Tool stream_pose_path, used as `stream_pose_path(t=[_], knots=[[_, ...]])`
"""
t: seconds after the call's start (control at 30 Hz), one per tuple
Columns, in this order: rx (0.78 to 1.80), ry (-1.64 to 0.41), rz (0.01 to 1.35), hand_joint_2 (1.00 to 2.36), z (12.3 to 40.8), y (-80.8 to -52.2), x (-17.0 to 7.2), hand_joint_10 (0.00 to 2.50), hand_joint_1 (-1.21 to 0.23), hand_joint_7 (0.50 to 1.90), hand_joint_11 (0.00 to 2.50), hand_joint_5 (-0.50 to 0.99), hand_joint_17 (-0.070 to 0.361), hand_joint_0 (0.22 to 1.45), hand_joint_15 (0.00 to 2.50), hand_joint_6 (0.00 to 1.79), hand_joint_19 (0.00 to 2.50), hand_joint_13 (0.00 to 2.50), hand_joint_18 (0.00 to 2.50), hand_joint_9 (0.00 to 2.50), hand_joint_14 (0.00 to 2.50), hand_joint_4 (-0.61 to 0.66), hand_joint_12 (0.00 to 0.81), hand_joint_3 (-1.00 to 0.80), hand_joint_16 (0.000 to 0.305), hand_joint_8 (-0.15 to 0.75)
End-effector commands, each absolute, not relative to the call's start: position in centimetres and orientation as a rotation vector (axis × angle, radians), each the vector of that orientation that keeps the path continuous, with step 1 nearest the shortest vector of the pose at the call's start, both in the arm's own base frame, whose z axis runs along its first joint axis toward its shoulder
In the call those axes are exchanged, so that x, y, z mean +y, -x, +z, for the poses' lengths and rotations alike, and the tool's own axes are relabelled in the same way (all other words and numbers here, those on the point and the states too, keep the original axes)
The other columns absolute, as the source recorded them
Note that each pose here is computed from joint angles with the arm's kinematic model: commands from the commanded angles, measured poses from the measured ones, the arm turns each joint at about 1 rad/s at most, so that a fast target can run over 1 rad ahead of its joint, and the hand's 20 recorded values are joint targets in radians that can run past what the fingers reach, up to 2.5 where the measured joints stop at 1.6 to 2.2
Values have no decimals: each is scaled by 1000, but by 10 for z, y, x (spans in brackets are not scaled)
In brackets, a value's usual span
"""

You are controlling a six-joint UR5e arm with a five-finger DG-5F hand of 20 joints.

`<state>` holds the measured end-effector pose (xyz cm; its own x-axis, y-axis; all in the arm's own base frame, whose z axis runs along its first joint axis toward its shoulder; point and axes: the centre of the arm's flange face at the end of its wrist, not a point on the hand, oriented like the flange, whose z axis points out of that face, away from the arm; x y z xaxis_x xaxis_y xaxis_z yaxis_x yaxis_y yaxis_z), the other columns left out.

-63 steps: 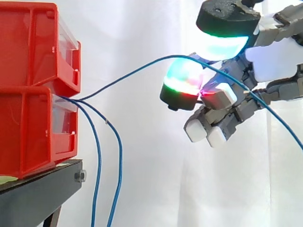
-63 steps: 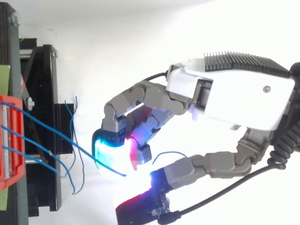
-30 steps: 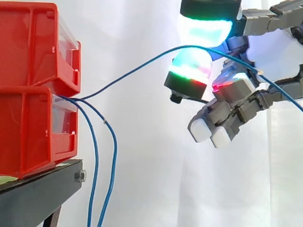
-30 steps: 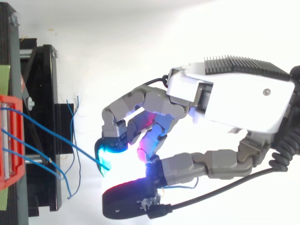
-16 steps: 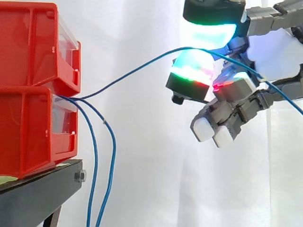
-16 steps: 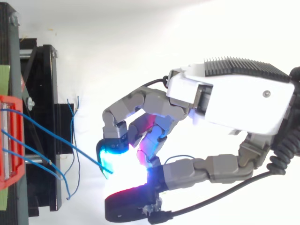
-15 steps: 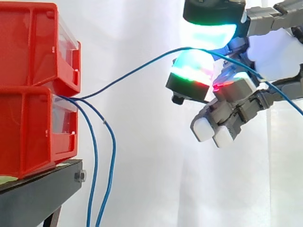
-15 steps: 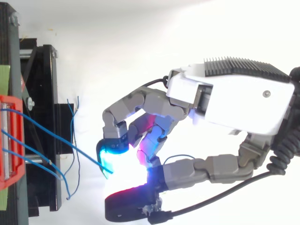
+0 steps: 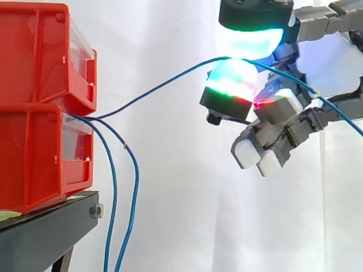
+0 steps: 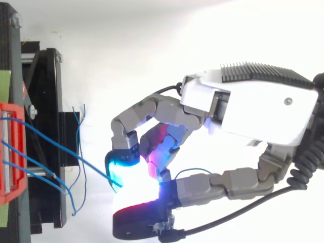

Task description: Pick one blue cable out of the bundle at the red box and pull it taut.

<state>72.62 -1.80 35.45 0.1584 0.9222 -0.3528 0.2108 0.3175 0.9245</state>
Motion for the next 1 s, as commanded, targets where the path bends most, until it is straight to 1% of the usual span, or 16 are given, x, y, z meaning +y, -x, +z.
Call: stream_pose_path(t=[0.0, 0.03, 0.13, 0.2, 0.37, 0.47, 0.57, 0.73, 0.77, 0.83, 0.9, 0.97], knots=[[1331, -1177, 732, 1009, 354, -725, -17, 12, -958, 1298, 819, -67, 116, 714, 424, 941, 364, 854, 801, 1135, 13, -85, 419, 147, 52, 396], [1329, -1181, 738, 1008, 354, -726, -16, 11, -956, 1314, 815, -68, 115, 719, 420, 941, 368, 850, 797, 1132, 13, -88, 419, 152, 51, 396], [1311, -1210, 766, 1007, 354, -725, -14, 11, -945, 1271, 726, -72, 114, 723, 388, 949, 360, 814, 772, 1054, 12, -128, 406, 145, 51, 389], [1303, -1227, 780, 1008, 354, -725, -14, 8, -933, 1247, 599, -73, 113, 719, 336, 950, 339, 773, 761, 998, 11, -141, 402, 136, 50, 396], [1301, -1268, 798, 1003, 352, -722, -13, 7, -927, 1172, 465, -73, 117, 703, 290, 951, 313, 759, 757, 971, 9, -160, 410, 121, 52, 411], [1290, -1282, 812, 1000, 352, -722, -13, 7, -930, 1153, 470, -72, 119, 701, 298, 950, 316, 757, 759, 980, 9, -159, 411, 105, 53, 419], [1281, -1295, 826, 1000, 352, -722, -11, 8, -932, 1193, 529, -73, 119, 701, 310, 943, 326, 760, 758, 1014, 10, -147, 416, 103, 53, 423], [1267, -1314, 844, 1000, 352, -722, -11, 8, -930, 1249, 551, -73, 120, 701, 316, 937, 329, 764, 760, 1028, 11, -143, 420, 112, 53, 420], [1264, -1318, 848, 1044, 352, -722, -12, 8, -930, 1258, 562, -73, 121, 691, 328, 937, 329, 766, 762, 1029, 10, -139, 421, 105, 54, 419], [1266, -1320, 853, 1080, 351, -722, -11, 8, -928, 1271, 562, -73, 121, 685, 328, 937, 337, 768, 760, 1029, 10, -141, 421, 103, 54, 419], [1280, -1338, 839, 1119, 338, -718, -13, 11, -926, 1252, 557, -72, 122, 676, 327, 939, 337, 770, 761, 1029, 10, -158, 425, 92, 54, 421], [1302, -1373, 827, 1126, 310, -708, -15, 10, -924, 1255, 560, -72, 122, 675, 330, 938, 337, 771, 760, 1029, 10, -158, 424, 91, 54, 421]])
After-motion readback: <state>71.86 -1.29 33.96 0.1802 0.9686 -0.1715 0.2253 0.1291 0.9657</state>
